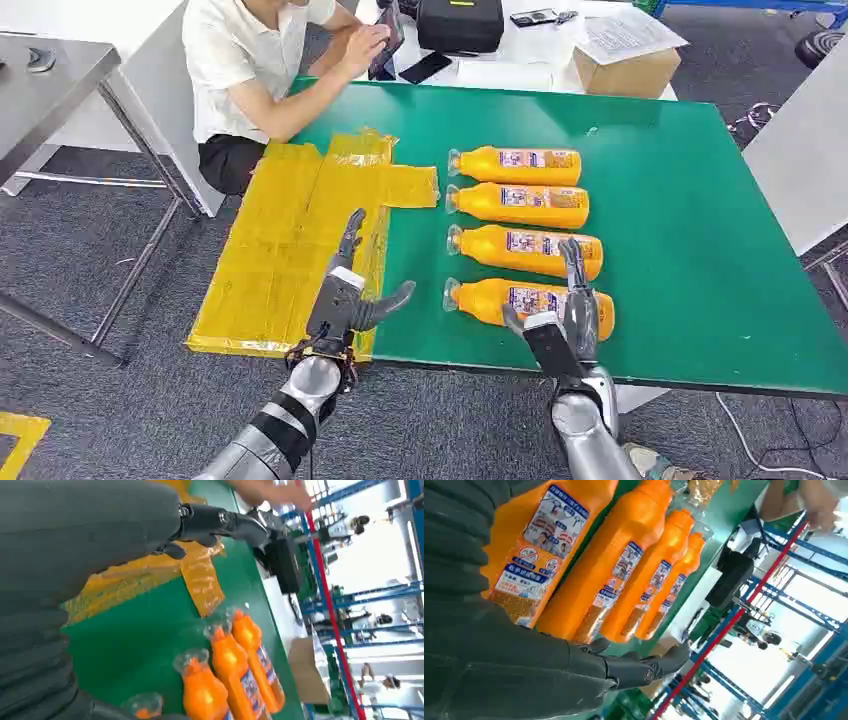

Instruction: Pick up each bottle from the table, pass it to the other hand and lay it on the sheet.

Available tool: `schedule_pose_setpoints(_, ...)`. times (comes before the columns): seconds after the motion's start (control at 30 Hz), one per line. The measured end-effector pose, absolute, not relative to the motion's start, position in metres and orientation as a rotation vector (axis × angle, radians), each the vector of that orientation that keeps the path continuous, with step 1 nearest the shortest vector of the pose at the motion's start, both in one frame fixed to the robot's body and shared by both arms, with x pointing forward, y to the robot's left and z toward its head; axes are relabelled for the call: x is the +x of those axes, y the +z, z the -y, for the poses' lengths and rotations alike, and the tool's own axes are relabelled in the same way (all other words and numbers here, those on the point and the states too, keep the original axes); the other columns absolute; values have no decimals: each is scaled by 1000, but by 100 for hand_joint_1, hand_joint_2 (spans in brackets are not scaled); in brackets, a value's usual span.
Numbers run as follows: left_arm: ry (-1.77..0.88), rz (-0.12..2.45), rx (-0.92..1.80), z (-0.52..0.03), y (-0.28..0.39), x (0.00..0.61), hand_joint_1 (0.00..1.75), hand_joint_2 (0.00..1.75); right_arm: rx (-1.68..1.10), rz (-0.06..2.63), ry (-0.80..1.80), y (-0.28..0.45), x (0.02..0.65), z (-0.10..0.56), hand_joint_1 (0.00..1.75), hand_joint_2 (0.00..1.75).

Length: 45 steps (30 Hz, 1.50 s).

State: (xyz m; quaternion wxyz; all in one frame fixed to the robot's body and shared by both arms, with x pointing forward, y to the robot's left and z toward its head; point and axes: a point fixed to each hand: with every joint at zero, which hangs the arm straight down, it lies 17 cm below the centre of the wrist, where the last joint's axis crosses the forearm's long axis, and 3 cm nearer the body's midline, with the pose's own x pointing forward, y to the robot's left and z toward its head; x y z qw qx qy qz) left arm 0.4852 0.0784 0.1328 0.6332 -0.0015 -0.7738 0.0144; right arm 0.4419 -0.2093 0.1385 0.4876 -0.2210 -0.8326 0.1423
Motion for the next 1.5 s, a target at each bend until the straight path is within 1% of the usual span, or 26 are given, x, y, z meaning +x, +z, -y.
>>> schedule_pose_setpoints(0.2,58,1791,-29,-83,152,505,0,175,-497,2060,295,157,459,210,0,175)
schedule_pose_setpoints(0.43,63,1798,-23,-87,157,513,0,175,-498,2067,290,160,465,209,0,175)
schedule_pose_setpoints(0.5,55,1804,-29,-86,162,517,0,175,-522,2078,325,164,468,207,0,175)
schedule_pose_setpoints(0.63,45,1772,-70,-77,156,516,0,175,-584,2077,455,160,469,196,0,175)
schedule_pose_setpoints(0.8,42,1735,-81,-70,138,504,0,175,-527,1984,638,122,459,186,0,175)
schedule_pose_setpoints(0.87,29,1730,-84,-66,137,502,0,175,-529,1939,751,105,451,183,0,175)
schedule_pose_setpoints(1.0,7,1721,-92,-57,137,500,0,175,-616,1885,1002,83,437,184,0,175)
schedule_pose_setpoints(1.27,-25,1722,-120,-42,142,497,0,175,-708,1805,1254,69,432,197,0,175)
schedule_pose_setpoints(1.37,-25,1726,-123,-40,145,497,0,175,-741,1791,1304,68,431,203,0,175)
schedule_pose_setpoints(1.5,-27,1729,-119,-39,146,496,0,175,-876,1781,1372,71,432,212,0,175)
